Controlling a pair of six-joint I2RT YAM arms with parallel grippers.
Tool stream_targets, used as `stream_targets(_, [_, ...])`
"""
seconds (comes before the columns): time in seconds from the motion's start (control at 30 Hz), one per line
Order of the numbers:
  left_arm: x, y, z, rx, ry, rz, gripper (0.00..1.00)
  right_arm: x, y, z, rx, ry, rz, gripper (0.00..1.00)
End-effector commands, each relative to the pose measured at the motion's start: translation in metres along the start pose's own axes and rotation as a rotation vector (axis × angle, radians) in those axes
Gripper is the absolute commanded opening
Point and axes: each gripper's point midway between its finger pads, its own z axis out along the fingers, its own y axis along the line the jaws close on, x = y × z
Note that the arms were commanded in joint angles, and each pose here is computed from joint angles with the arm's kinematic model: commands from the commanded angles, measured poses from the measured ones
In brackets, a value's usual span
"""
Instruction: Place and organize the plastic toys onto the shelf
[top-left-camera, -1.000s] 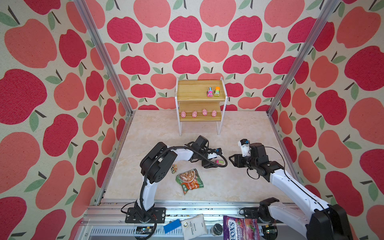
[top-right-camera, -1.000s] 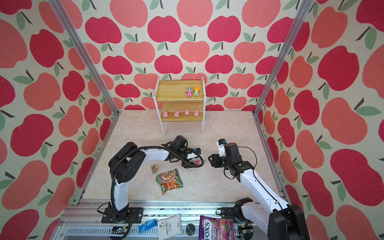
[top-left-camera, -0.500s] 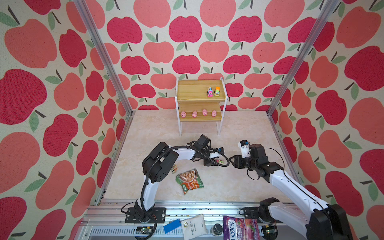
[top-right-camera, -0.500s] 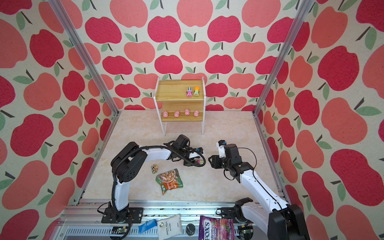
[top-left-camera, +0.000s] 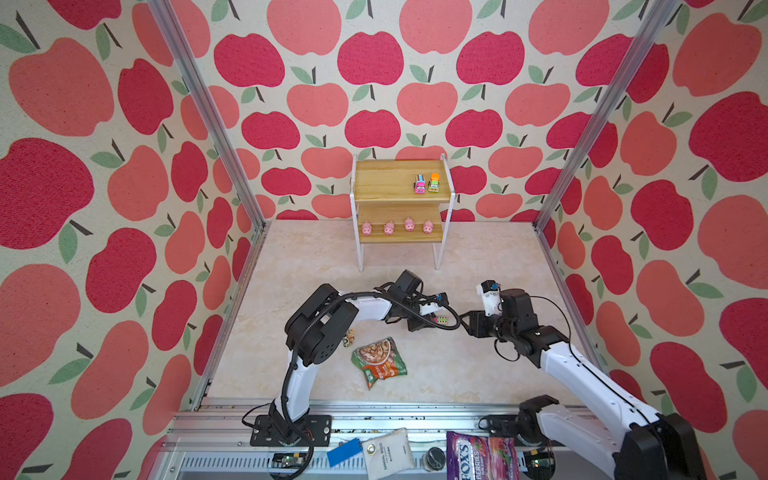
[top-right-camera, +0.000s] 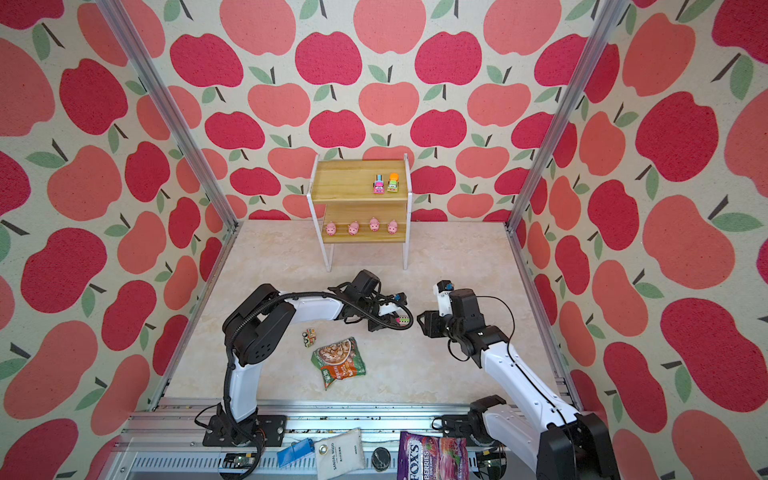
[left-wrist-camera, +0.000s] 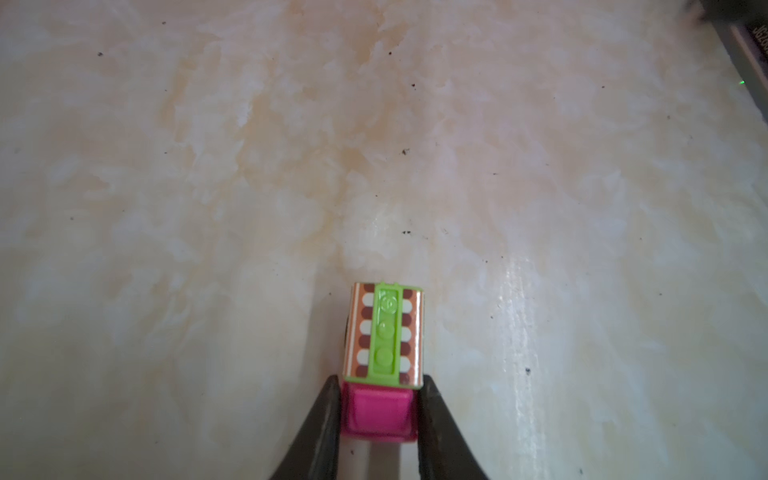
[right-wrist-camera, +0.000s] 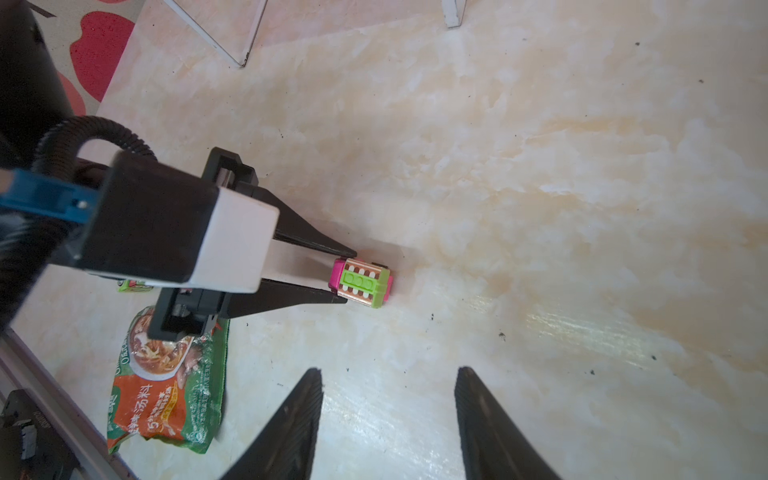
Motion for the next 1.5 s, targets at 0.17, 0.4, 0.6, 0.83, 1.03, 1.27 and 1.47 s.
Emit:
stream_targets(0.17, [-0.013, 0.034, -0.030, -0.262, -0.057, -0.179, 0.29, 0.004, -0.003, -0.004, 0.008, -0.022, -0.007, 0.55])
stream_targets(0.4, [-0.001, 0.056, -0.056, -0.489, -0.087, -0.455, 0.32, 0.001, 0.001, -0.005, -0.013, -0.037, 0.001, 0.55])
stream_targets(0.6, [0.014, 0.058, -0.056, -0.618, -0.105, -0.658, 0.34, 0.001, 0.003, -0.007, -0.026, -0.048, 0.009, 0.55])
stream_targets(0.83, [0.018, 0.051, -0.038, -0.663, -0.107, -0.665, 0.39, 0.006, 0.003, -0.012, -0.027, -0.057, 0.021, 0.55])
stream_targets(1.03, [0.017, 0.047, -0.044, -0.664, -0.154, -0.636, 0.47, 0.001, 0.006, -0.022, -0.025, -0.078, 0.019, 0.56])
stream_targets(1.27, [-0.003, 0.026, -0.072, -0.500, -0.237, -0.449, 0.79, -0.006, 0.010, -0.028, -0.031, -0.099, -0.009, 0.58])
stream_targets(1.47, [0.001, 0.024, -0.085, -0.432, -0.204, -0.460, 0.87, -0.006, 0.007, -0.025, -0.018, -0.104, -0.032, 0.60])
